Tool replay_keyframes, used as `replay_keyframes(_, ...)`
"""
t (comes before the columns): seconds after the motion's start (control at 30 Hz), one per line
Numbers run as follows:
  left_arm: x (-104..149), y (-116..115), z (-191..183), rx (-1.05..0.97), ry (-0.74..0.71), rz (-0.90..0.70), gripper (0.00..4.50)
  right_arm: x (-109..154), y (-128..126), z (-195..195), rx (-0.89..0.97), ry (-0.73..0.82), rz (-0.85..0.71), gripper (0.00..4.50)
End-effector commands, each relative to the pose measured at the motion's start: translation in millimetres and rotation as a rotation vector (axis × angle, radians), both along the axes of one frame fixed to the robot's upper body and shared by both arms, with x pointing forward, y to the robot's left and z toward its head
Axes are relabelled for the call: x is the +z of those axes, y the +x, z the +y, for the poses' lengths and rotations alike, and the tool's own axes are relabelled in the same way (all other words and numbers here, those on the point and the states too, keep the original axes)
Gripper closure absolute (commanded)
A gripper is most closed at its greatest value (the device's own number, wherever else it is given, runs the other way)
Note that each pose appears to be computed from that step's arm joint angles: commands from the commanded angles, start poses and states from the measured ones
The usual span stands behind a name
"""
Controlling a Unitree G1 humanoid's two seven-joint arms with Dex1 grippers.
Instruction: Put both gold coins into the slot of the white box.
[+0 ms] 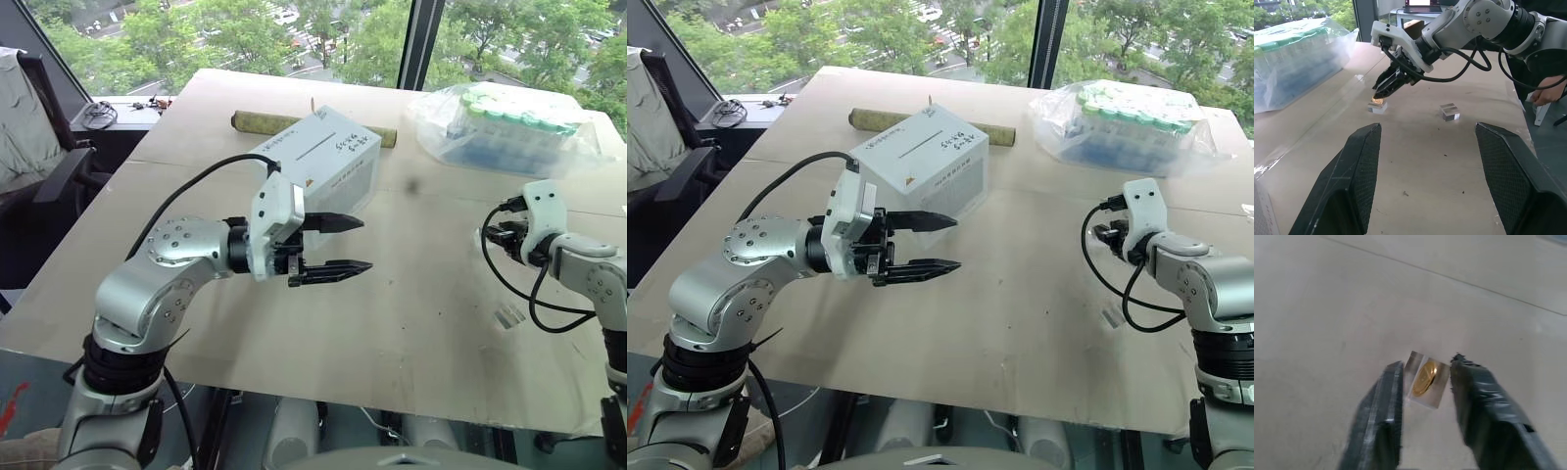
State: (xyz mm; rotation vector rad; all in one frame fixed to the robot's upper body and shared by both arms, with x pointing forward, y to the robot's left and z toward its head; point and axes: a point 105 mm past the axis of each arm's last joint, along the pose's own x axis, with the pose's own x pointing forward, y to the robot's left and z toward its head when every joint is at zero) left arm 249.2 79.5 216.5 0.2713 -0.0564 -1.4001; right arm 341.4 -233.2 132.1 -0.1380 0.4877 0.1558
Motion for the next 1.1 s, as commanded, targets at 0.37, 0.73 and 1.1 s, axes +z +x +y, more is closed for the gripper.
replay_keyframes(0.37, 6.4, -2.4, 1.0, 0.000, -0.010, -0.039, 1.41, 8.7, 3.4, -1.1, -0.009, 0.007, -0.028, 3.38)
replay_keyframes(0.73, 7.1, -0.9, 3.6, 0.015, -0.025, -0.035, 1.41, 3.1, 2.1, -2.7, -0.018, 0.003, -0.018, 3.38)
replay_keyframes(1.1, 6.9, 1.9, 5.2, 0.019, -0.022, -0.041, 1.41, 3.0, 0.9, -4.2, -0.024, 0.003, -0.017, 4.42)
